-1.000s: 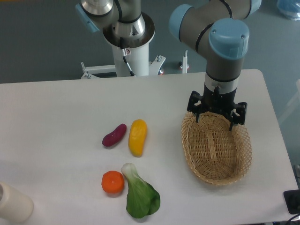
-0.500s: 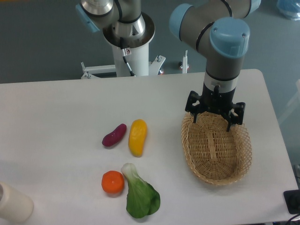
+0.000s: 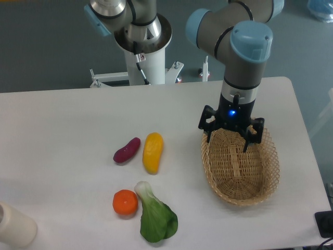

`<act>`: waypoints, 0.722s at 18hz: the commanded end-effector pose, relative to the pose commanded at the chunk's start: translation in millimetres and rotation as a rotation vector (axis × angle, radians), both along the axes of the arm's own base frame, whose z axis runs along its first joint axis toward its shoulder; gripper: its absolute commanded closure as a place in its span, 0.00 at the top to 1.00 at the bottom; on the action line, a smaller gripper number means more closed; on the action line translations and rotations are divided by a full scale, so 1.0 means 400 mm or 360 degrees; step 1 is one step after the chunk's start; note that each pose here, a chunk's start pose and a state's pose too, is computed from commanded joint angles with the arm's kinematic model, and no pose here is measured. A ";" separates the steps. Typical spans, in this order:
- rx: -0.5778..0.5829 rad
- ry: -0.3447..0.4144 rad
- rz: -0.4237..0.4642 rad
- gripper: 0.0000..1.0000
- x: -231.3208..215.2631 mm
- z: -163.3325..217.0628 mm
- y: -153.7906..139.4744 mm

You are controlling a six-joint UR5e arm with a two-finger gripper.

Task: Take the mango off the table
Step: 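Move the open gripper over the yellow mango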

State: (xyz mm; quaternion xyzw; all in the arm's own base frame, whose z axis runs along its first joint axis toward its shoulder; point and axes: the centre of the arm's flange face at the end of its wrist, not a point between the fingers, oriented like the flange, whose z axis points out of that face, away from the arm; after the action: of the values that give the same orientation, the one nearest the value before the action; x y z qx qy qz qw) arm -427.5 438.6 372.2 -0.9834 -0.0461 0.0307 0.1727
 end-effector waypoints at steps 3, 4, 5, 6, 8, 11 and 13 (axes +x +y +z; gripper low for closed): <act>-0.0045 -0.0086 0.0020 1.00 0.085 -0.089 0.006; -0.0044 -0.0083 0.0021 1.00 0.098 -0.093 0.002; -0.0056 -0.0095 0.0024 1.00 0.109 -0.101 0.002; -0.0085 -0.0099 0.0007 1.00 0.135 -0.113 0.004; -0.0257 -0.0036 -0.0084 1.00 0.223 -0.165 0.047; -0.0353 0.0002 -0.0126 1.00 0.309 -0.255 0.077; -0.0357 0.0008 -0.0146 1.00 0.348 -0.310 0.059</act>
State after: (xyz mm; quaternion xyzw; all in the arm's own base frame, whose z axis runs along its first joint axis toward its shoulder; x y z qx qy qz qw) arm -288.4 462.2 248.4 -0.9976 0.0031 0.0301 0.0630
